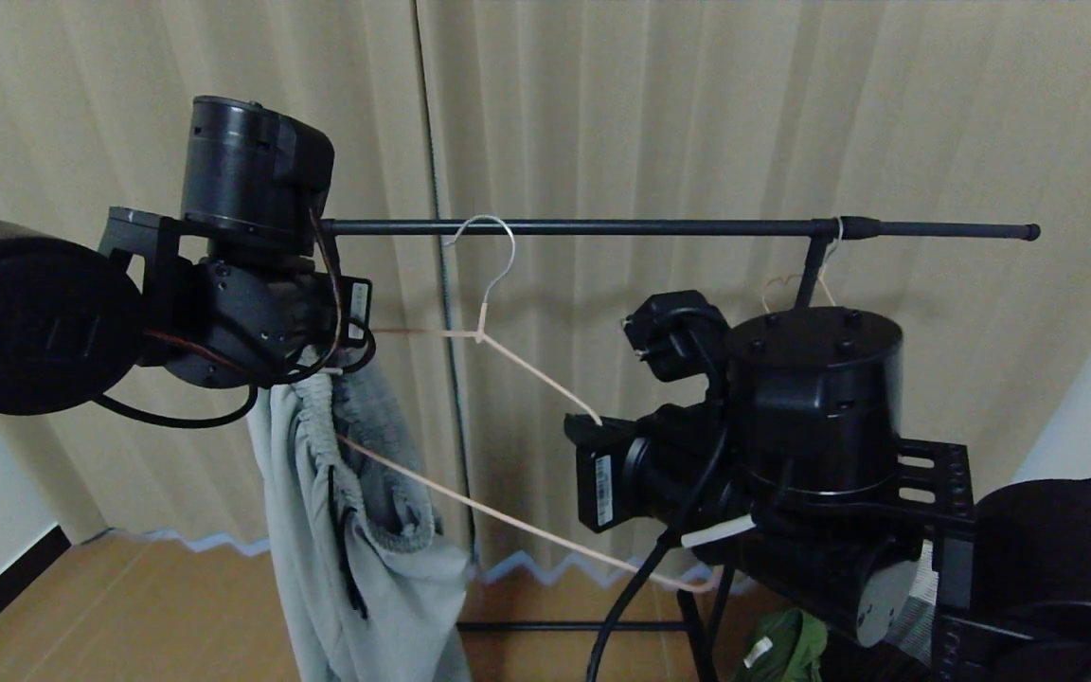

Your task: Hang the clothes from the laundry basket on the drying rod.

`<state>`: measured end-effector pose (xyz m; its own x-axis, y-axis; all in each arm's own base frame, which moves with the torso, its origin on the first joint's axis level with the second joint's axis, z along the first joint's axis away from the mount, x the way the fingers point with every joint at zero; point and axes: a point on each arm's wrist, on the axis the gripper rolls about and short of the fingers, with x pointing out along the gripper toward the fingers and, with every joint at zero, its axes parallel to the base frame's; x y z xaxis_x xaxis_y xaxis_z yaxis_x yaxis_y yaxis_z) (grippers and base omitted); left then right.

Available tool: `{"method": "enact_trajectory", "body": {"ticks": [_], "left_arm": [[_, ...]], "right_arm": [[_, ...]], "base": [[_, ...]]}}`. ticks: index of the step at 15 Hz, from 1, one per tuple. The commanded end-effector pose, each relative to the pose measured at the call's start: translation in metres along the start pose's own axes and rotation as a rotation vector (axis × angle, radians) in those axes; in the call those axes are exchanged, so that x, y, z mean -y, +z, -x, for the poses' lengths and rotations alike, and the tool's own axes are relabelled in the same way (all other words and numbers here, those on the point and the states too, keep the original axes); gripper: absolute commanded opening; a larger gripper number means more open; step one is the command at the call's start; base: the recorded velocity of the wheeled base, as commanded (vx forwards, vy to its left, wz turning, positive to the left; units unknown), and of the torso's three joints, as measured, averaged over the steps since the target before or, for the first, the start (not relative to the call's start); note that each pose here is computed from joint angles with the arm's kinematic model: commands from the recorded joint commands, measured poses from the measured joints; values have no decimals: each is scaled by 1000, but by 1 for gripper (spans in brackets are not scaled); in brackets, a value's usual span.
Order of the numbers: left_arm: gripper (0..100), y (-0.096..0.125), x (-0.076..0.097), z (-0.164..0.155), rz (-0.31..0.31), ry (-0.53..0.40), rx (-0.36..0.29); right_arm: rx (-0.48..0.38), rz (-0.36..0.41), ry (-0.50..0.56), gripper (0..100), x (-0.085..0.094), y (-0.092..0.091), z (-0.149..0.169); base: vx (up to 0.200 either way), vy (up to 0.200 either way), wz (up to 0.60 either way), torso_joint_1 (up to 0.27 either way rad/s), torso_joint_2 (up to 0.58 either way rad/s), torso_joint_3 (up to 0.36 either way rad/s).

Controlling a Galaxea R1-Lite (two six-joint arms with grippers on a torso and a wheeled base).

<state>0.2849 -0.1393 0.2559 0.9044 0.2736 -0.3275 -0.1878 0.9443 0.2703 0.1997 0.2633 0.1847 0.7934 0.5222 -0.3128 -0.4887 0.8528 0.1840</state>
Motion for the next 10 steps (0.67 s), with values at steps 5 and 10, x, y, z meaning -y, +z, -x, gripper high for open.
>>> {"method": "enact_trajectory", "body": {"ticks": [5,10], "left_arm": [[0,1,0,1,6,0,7],[0,4,1,22,14,-42,41]], "right_arm": [[-53,-10,-13,0,-9,-18,-33],[-34,-24,-28,0,-9,-13,-52]], "base": [[0,0,0,0,0,0],[0,0,0,0,0,0]]}}
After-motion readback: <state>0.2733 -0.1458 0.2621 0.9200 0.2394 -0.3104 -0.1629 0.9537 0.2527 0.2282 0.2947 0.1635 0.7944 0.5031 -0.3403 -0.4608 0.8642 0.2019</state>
